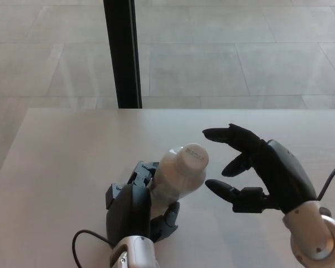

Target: The robot uses its left hand to to lift the bottle kept on the middle of the desk and tilts it towards its right hand. It then uses its right hand to rotate its cap to open it and places the bottle and cap back on the desk

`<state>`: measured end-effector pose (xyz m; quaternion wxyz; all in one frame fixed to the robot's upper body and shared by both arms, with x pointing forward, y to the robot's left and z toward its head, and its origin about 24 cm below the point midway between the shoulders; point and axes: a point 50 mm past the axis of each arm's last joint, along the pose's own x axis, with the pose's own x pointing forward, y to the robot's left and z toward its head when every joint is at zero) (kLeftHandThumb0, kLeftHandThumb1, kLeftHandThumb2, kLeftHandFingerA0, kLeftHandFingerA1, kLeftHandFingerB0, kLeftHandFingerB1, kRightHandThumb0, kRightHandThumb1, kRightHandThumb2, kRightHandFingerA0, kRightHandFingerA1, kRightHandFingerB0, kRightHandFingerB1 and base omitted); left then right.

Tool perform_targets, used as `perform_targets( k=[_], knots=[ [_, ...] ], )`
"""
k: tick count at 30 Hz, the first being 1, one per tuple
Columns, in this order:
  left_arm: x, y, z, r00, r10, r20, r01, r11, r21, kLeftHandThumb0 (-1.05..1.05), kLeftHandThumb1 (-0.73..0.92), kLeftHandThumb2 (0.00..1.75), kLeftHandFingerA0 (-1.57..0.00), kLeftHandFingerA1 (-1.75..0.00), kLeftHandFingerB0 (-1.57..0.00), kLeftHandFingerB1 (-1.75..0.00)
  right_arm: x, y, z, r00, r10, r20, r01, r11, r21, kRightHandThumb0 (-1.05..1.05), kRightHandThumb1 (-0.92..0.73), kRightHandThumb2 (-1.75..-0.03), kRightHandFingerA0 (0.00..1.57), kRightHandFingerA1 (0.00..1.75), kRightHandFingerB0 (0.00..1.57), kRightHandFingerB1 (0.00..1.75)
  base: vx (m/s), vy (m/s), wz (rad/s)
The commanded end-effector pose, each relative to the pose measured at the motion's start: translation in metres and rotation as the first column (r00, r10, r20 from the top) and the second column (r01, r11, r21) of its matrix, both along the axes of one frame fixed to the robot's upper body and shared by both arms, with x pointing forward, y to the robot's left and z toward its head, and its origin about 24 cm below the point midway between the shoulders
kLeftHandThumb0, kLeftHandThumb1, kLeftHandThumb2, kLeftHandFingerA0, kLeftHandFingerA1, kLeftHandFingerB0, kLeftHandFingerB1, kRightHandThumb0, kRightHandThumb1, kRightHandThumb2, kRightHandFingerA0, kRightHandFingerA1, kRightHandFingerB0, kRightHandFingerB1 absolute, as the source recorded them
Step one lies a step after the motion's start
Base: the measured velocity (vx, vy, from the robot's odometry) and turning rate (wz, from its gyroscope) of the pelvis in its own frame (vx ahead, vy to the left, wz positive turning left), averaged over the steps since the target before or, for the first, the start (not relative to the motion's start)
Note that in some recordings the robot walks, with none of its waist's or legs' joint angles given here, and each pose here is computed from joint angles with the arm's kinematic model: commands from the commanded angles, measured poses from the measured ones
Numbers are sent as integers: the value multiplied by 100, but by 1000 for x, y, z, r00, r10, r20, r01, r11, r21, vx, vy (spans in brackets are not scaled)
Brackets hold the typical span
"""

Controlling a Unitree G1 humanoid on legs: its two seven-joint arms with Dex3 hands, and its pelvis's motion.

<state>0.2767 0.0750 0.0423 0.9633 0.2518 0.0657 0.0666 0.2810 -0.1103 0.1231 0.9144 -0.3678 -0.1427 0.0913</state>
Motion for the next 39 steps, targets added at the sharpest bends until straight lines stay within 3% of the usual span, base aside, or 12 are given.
perform_targets(
  k=[1,10,11,12,16,17,22,29,33,35,36,39],
  knots=[
    [-8,10,-18,992,39,-117,-27,995,98,18,92,76,-49,-148,-49,-102,-1,2,6,992,-77,105,88,991,-103,-62,-46,-87,79,92,34,54,0,0,0],
    [-11,10,-23,992,42,-120,-29,994,107,15,92,70,-50,-145,-45,-90,-1,5,8,994,-56,98,65,994,-87,-56,-45,-90,75,89,32,54,0,0,0],
    [-11,11,-24,988,58,-140,-45,994,96,12,92,73,-48,-148,-46,-88,-3,6,9,993,-48,104,57,995,-85,-60,-58,-59,79,94,40,41,0,0,0],
    [-12,11,-25,987,58,-148,-42,993,107,14,92,73,-57,-101,-40,-61,-5,8,11,993,-33,110,42,996,-80,-59,-61,-59,81,98,40,41,0,0,0],
    [-13,13,-28,986,56,-158,-38,993,116,21,78,93,-65,-103,-41,-68,-8,11,15,993,-17,118,26,997,-79,-62,-57,-61,80,98,38,42,0,0,0],
    [-13,14,-29,985,59,-164,-39,992,117,10,92,71,-49,-145,-49,-79,-8,12,16,992,-12,122,22,997,-78,-61,-57,-61,80,98,38,43,0,0,0],
    [-16,16,-32,980,75,-186,-52,991,126,5,92,66,-58,-98,-41,-59,-10,14,22,990,1,141,8,998,-66,-59,-61,-59,81,97,39,43,0,0,0],
    [-16,17,-33,981,70,-181,-47,990,132,17,80,88,-64,-101,-40,-64,-16,17,21,992,42,121,-34,997,-71,-57,-61,-58,81,98,41,42,0,0,0],
    [-16,17,-33,980,79,-185,-54,989,138,10,92,65,-60,-126,-50,-77,-21,20,21,991,61,117,-52,995,-82,-56,-61,-59,82,101,42,41,0,0,0],
    [-16,16,-33,980,75,-187,-47,987,152,8,92,68,-53,-82,-40,-57,-20,19,20,991,60,118,-49,994,-94,-59,-61,-59,82,103,43,42,0,0,0],
    [-17,16,-33,980,73,-187,-45,988,148,8,92,69,-54,-94,-42,-59,-20,19,18,992,60,115,-49,994,-98,-61,-48,-87,85,98,38,54,0,0,0],
    [-17,17,-34,976,83,-200,-56,989,138,8,92,70,-50,-131,-46,-63,-19,17,14,993,57,99,-47,994,-100,-60,-47,-86,85,99,39,54,0,0,0]
  ],
)
